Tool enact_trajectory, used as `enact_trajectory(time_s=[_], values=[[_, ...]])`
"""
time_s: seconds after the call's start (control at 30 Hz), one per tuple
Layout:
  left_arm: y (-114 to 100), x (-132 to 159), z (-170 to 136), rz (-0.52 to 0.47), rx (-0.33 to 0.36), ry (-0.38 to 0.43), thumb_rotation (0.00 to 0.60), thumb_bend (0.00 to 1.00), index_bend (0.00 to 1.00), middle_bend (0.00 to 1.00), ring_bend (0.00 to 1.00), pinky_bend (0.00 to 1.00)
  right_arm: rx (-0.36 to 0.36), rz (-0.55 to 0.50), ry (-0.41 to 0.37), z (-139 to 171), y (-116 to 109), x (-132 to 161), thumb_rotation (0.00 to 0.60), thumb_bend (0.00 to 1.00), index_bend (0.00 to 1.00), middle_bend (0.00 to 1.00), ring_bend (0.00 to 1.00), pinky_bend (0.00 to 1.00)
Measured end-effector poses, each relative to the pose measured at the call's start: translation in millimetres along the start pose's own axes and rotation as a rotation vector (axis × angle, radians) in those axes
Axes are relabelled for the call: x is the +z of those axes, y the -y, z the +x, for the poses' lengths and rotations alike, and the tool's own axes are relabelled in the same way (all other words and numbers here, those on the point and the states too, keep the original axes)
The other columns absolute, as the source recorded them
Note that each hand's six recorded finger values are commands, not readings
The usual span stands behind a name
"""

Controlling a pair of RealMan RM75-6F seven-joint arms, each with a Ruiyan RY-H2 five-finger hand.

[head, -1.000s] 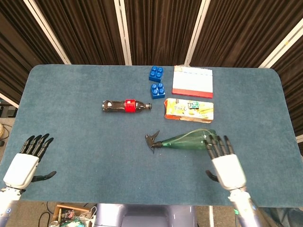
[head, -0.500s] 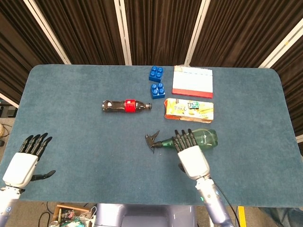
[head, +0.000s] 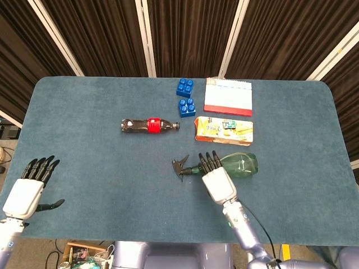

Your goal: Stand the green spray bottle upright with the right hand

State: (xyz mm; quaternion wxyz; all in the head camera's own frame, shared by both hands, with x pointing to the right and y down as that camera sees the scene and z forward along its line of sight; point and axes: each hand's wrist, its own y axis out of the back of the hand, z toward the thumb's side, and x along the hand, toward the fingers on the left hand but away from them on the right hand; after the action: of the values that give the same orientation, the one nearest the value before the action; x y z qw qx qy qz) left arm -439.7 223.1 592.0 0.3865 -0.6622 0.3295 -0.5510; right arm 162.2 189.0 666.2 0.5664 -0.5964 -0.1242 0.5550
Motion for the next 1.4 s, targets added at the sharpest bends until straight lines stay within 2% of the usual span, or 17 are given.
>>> enact_trajectory(time_s=[0.5, 0.7, 0.8, 1.0, 1.13, 1.27, 1.33, 1.4], values=[[4, -10, 9, 0.021, -0.011, -0.064, 0.600, 0.00, 0.00, 0.00, 0.00, 0.01, 0.040, 0.073, -0.037, -19, 27, -9, 0.600, 0.23, 0.21, 0.00, 0.00, 0.00], [4, -14, 10, 0.033, -0.010, -0.093, 0.600, 0.00, 0.00, 0.00, 0.00, 0.01, 0.039, 0.073, -0.052, -27, 29, -6, 0.600, 0.23, 0.23, 0.00, 0.00, 0.00], [6, -15, 11, 0.035, -0.019, -0.104, 0.600, 0.00, 0.00, 0.00, 0.00, 0.01, 0.040, 0.080, -0.056, -31, 30, -8, 0.600, 0.23, 0.27, 0.00, 0.00, 0.00], [10, -17, 14, 0.042, -0.039, -0.118, 0.600, 0.00, 0.00, 0.00, 0.00, 0.01, 0.046, 0.086, -0.059, -41, 35, -13, 0.600, 0.26, 0.47, 0.00, 0.00, 0.00], [13, -18, 16, 0.046, -0.053, -0.127, 0.600, 0.00, 0.00, 0.00, 0.00, 0.01, 0.040, 0.106, -0.055, -47, 39, -19, 0.600, 0.34, 0.59, 0.00, 0.00, 0.00], [15, -19, 18, 0.052, -0.064, -0.134, 0.600, 0.00, 0.00, 0.00, 0.00, 0.01, 0.025, 0.143, -0.050, -53, 45, -25, 0.600, 0.41, 0.80, 0.08, 0.00, 0.00], [15, -19, 18, 0.053, -0.064, -0.135, 0.600, 0.00, 0.00, 0.00, 0.00, 0.01, 0.013, 0.145, -0.046, -55, 46, -27, 0.600, 0.44, 0.87, 0.12, 0.00, 0.00], [15, -19, 18, 0.054, -0.066, -0.135, 0.600, 0.00, 0.00, 0.00, 0.00, 0.01, -0.013, 0.141, -0.040, -56, 43, -28, 0.600, 0.46, 0.90, 0.14, 0.00, 0.00]])
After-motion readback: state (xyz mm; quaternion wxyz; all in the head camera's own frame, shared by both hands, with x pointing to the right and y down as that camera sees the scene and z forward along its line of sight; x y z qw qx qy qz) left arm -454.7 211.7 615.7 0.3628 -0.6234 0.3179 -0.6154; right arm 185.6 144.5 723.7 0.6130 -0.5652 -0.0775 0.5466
